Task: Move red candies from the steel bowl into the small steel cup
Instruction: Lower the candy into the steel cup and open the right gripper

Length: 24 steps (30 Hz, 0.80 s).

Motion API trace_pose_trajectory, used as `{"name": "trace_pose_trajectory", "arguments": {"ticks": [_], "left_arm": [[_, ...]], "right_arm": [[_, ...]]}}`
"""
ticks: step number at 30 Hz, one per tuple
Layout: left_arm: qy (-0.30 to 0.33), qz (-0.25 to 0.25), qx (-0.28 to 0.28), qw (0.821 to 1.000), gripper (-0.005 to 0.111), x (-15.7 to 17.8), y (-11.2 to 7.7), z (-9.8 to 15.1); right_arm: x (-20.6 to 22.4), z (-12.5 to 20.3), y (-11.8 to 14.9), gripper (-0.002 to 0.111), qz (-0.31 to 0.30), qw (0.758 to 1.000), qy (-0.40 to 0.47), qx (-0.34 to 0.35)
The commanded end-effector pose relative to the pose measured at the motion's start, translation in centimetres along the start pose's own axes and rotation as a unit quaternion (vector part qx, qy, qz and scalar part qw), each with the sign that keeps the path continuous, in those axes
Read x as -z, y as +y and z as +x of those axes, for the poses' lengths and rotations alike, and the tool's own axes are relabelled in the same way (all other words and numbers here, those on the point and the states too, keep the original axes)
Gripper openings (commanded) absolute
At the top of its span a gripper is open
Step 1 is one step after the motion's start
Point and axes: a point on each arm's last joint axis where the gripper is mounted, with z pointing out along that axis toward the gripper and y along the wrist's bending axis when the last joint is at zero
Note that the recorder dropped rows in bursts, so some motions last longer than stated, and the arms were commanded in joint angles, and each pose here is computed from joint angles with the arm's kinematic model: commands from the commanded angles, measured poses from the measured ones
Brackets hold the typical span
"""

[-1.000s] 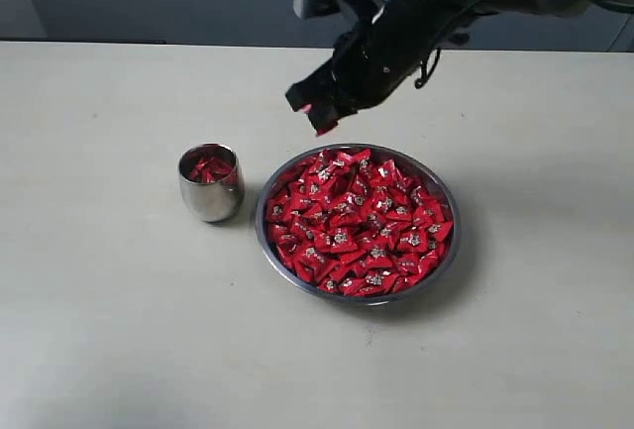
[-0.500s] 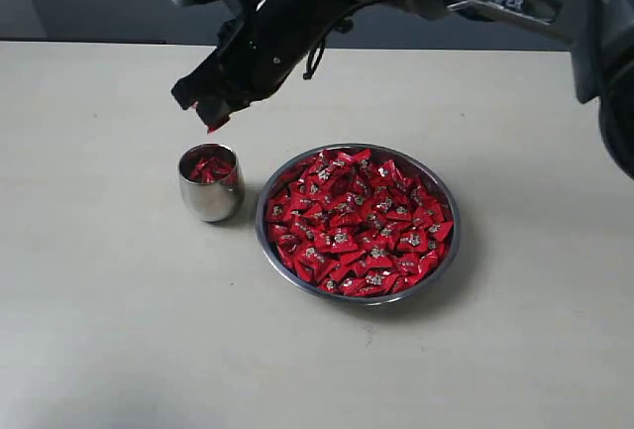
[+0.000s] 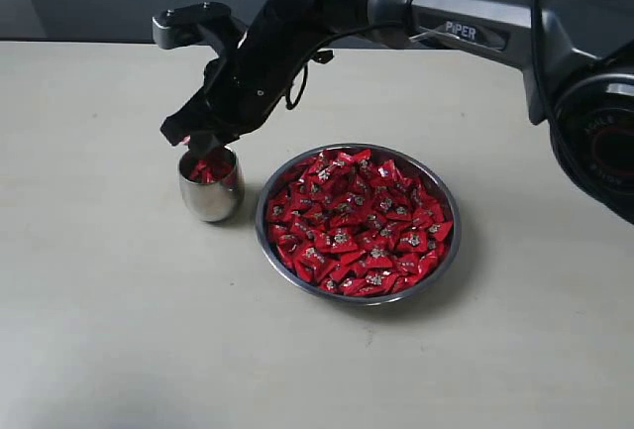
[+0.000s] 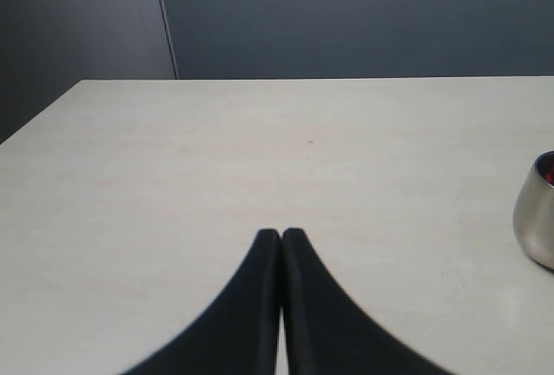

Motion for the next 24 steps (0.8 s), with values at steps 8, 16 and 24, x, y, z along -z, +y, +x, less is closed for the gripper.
{"name": "trace_pose_trajectory", "arguments": {"ticks": [8,16,24], "left_arm": [[-0.001,-0.001,0.001,1.000,0.000,0.0,0.0,0.1],[-0.001,-0.001,0.001,1.000,0.000,0.0,0.0,0.1],[-0.001,-0.001,0.001,1.000,0.000,0.0,0.0,0.1]], "right_arm": [[0.3,-0.1,0.0,0.039,0.011,1.000,0.004,0.007],[0.3,-0.2,0.0,0.039,0.013,1.000,-0.002,0.003],[1.4,-0.7,0.0,0.039,0.030,0.999,-0.018,0.015]]}}
